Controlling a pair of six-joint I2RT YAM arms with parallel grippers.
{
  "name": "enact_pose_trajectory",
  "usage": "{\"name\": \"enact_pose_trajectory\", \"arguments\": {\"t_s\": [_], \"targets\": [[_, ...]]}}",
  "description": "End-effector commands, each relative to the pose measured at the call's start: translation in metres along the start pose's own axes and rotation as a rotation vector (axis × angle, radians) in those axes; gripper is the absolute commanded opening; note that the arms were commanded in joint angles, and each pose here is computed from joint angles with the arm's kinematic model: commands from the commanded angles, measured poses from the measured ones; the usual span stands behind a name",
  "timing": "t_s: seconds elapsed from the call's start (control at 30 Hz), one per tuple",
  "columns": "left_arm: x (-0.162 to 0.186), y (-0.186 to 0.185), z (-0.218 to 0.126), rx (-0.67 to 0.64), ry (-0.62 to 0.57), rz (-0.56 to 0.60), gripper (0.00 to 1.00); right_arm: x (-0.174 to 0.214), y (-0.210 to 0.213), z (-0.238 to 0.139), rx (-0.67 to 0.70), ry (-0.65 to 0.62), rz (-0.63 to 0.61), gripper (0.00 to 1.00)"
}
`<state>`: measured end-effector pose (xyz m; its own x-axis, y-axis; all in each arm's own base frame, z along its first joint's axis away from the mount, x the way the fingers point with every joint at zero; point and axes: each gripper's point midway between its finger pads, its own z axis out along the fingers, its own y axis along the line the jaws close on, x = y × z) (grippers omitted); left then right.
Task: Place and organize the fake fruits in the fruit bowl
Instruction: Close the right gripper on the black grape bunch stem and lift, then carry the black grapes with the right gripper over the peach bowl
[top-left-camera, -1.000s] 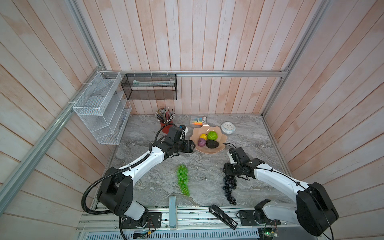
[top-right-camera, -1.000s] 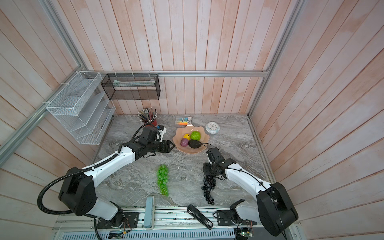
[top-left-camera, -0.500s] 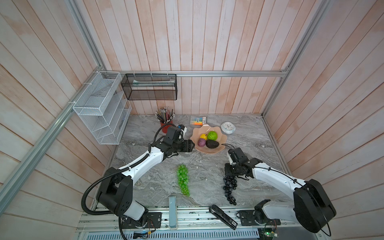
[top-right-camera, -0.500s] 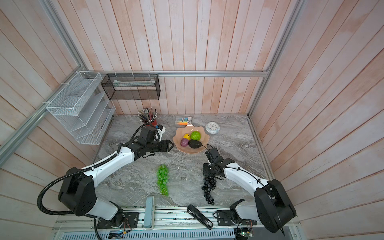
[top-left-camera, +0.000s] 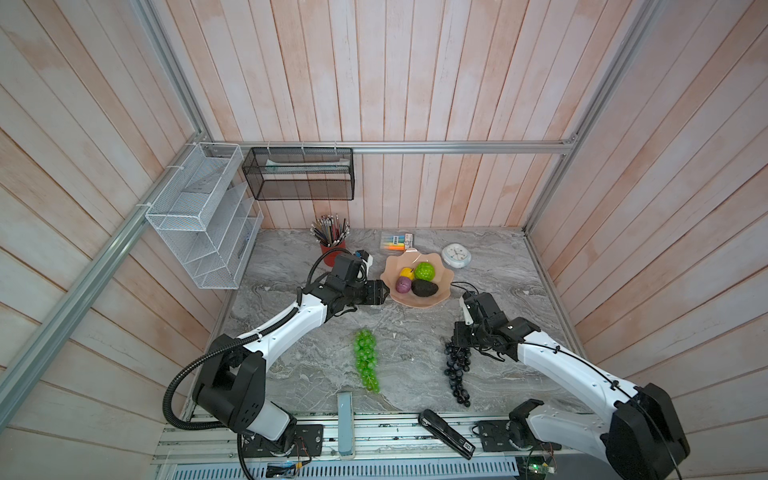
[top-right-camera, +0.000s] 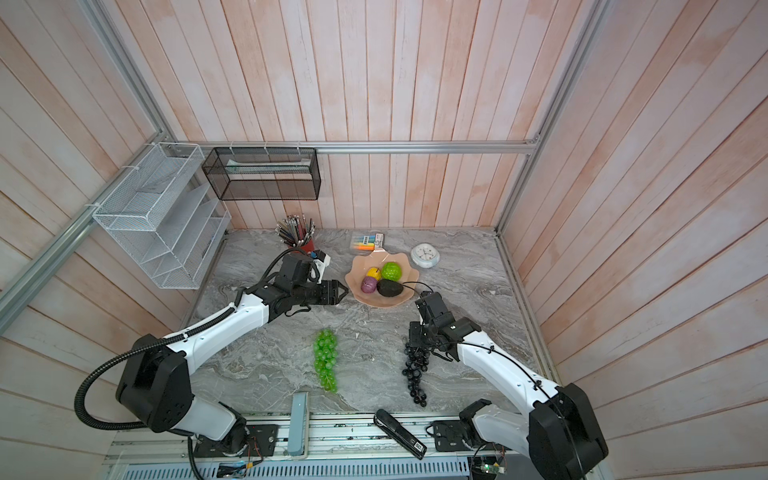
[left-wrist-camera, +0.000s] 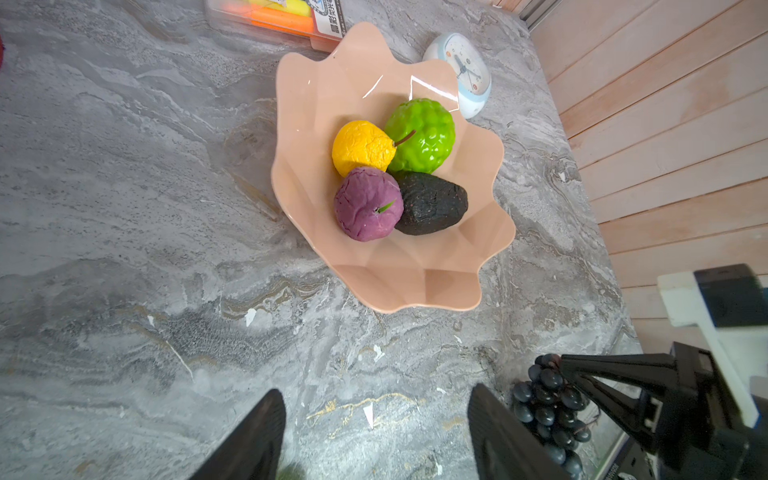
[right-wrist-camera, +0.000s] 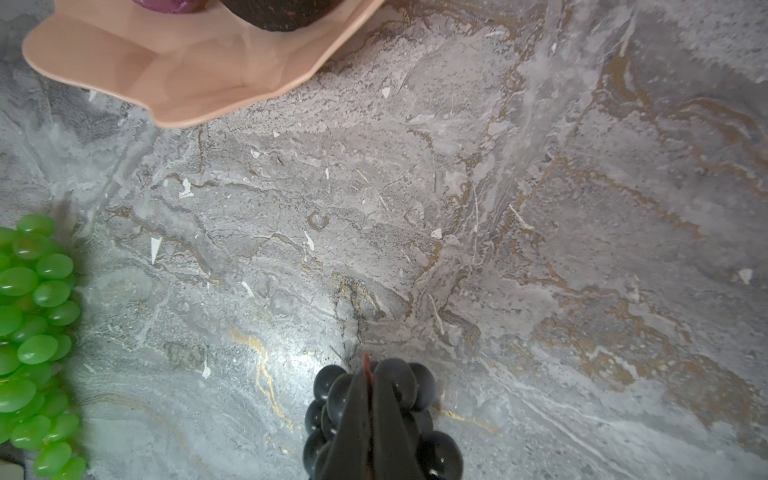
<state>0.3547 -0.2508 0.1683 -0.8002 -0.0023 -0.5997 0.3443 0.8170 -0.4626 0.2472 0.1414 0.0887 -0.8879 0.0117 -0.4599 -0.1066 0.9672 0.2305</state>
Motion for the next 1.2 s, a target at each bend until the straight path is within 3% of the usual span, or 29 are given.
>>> {"name": "enact_pose_trajectory", "arguments": {"t_s": [0.0, 0.23, 0.63, 0.77, 1.0, 1.17], "targets": [[-0.004, -0.004, 0.001, 0.024, -0.003, -0.013, 0.72, -0.003, 0.0, -0.002, 0.01, -0.01, -0.022, 0.0], [-0.002, -0.002, 0.006, 0.021, 0.013, -0.026, 0.72, -0.009, 0.01, -0.009, -0.03, -0.013, -0.037, 0.0], [-0.015, 0.008, -0.008, -0.063, -0.056, -0.047, 0.71, -0.092, 0.038, -0.091, -0.075, -0.281, -0.079, 0.0], [-0.015, 0.013, -0.012, -0.091, -0.065, -0.056, 0.71, -0.125, 0.058, -0.106, -0.11, -0.352, -0.143, 0.0], [-0.005, 0.016, -0.021, -0.1, -0.069, -0.083, 0.71, -0.182, 0.098, -0.12, -0.195, -0.447, -0.219, 0.0], [0.002, 0.019, -0.028, -0.111, -0.063, -0.094, 0.71, -0.194, 0.119, -0.101, -0.269, -0.436, -0.24, 0.0]]}}
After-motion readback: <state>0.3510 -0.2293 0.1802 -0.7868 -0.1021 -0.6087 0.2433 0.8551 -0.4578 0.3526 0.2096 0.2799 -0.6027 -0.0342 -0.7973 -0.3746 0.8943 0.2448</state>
